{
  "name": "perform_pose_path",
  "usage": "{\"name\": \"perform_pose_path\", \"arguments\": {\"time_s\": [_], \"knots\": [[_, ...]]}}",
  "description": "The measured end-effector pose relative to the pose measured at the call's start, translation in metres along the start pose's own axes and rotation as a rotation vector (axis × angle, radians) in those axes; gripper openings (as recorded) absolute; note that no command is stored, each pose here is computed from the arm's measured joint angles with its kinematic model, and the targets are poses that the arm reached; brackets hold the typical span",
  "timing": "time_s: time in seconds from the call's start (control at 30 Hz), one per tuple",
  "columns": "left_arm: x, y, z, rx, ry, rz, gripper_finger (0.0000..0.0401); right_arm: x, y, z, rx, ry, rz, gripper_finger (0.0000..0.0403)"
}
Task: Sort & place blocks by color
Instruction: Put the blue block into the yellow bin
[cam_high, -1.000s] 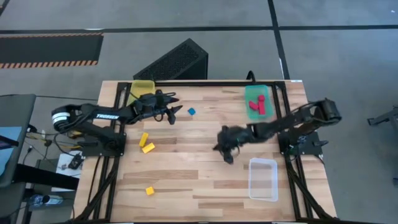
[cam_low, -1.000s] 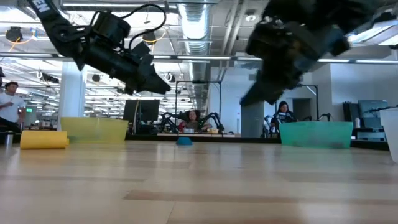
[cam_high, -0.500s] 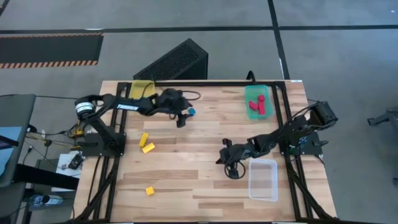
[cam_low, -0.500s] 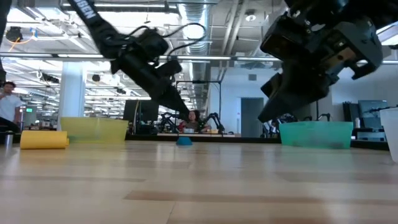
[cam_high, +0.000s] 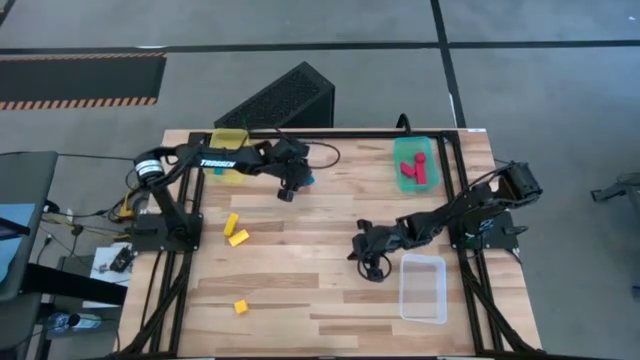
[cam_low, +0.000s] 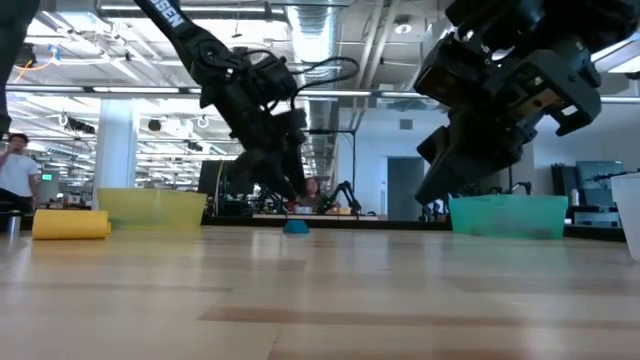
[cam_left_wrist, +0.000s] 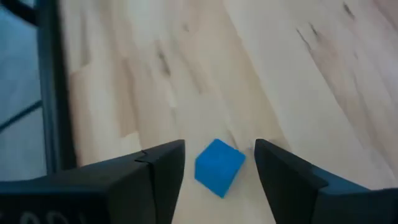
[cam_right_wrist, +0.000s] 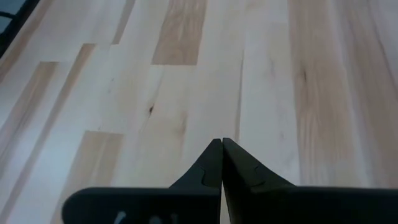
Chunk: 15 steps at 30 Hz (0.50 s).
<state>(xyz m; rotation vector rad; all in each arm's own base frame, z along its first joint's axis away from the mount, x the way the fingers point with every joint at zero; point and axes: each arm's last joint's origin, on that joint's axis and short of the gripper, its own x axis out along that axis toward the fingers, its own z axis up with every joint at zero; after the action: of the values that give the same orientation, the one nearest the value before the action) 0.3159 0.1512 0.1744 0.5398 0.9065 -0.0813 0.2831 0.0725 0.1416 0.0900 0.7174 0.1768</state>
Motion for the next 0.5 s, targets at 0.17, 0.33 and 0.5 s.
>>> {"name": "perform_pose_path", "arguments": {"time_s": [0.17, 0.33, 0.5], "knots": [[0.017, 0.000, -0.010, 0.018, 0.093, -0.007, 0.0174, 0.000, 0.004, -0.001, -0.010, 0.005, 0.011, 0.0022], [0.028, 0.015, -0.016, -0.079, 0.166, -0.030, 0.0174, 0.000, 0.004, -0.001, -0.017, 0.006, 0.013, 0.0022], [0.033, 0.029, -0.013, -0.107, 0.191, -0.087, 0.0174, 0.000, 0.004, -0.001, -0.022, 0.006, 0.013, 0.0022]]}}
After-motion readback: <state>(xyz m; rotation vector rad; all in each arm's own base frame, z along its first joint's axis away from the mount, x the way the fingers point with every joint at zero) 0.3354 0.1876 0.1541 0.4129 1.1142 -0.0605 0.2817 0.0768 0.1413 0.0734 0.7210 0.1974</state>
